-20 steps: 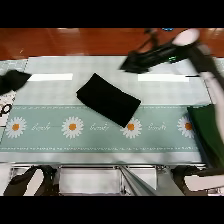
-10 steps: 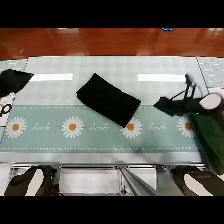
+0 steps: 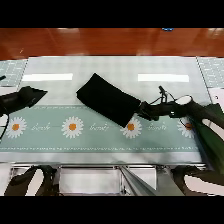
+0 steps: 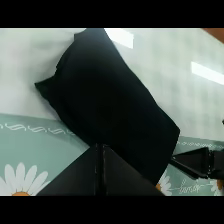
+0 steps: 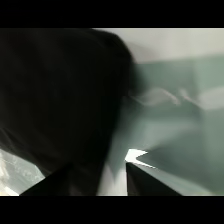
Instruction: Fold the shirts.
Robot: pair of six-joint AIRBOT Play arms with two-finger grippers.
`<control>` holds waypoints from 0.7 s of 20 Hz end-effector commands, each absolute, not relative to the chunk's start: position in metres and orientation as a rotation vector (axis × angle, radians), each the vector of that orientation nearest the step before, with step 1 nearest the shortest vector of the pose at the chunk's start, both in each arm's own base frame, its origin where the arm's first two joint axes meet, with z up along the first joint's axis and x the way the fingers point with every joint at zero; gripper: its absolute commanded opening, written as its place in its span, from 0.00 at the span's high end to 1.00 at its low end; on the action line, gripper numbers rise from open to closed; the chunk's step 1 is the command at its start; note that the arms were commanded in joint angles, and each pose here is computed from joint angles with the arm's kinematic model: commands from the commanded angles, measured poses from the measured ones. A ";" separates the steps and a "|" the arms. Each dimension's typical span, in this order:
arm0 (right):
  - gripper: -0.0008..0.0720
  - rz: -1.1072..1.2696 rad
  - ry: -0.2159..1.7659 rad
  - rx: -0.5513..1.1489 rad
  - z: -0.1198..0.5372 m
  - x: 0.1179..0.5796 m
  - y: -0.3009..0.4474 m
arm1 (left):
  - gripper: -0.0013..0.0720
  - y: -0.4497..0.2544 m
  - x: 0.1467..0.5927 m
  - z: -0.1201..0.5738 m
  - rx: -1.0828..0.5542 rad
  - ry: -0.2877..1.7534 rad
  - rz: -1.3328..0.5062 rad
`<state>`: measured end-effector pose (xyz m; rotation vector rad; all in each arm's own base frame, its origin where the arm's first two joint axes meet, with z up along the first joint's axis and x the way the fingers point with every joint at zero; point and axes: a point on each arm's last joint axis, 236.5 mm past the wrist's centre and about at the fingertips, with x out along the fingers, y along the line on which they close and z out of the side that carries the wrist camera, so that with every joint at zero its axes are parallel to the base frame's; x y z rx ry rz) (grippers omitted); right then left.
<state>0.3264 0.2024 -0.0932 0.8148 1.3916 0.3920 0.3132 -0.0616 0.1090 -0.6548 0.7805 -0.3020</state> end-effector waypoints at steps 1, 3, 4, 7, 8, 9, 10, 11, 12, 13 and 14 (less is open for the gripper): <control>0.43 0.475 1.449 0.796 -0.099 0.336 0.244 | 0.96 -0.063 0.309 0.097 -0.669 0.807 -0.299; 0.47 0.510 1.459 0.787 -0.096 0.345 0.260 | 0.96 -0.063 0.310 0.097 -0.669 0.805 -0.297; 0.62 0.538 1.453 0.778 -0.090 0.350 0.267 | 0.96 -0.063 0.310 0.097 -0.669 0.805 -0.297; 0.96 0.668 1.384 0.710 -0.050 0.372 0.280 | 0.96 -0.063 0.310 0.097 -0.668 0.804 -0.297; 0.96 0.695 1.351 0.668 -0.031 0.385 0.282 | 0.96 -0.063 0.310 0.097 -0.668 0.804 -0.297; 0.96 0.712 1.318 0.626 -0.010 0.397 0.284 | 0.96 -0.063 0.310 0.097 -0.668 0.804 -0.297; 0.96 0.726 1.275 0.554 0.012 0.411 0.282 | 0.96 -0.062 0.310 0.097 -0.657 0.801 -0.299; 0.96 0.713 1.254 0.477 0.031 0.422 0.276 | 0.96 -0.061 0.312 0.098 -0.645 0.792 -0.300; 0.96 0.659 1.241 0.398 0.049 0.433 0.261 | 0.96 -0.060 0.313 0.098 -0.640 0.784 -0.296; 0.96 0.618 1.218 0.338 0.069 0.443 0.246 | 0.96 -0.059 0.314 0.099 -0.641 0.778 -0.292; 0.96 0.586 1.183 0.296 0.093 0.453 0.229 | 0.96 -0.059 0.314 0.099 -0.641 0.778 -0.292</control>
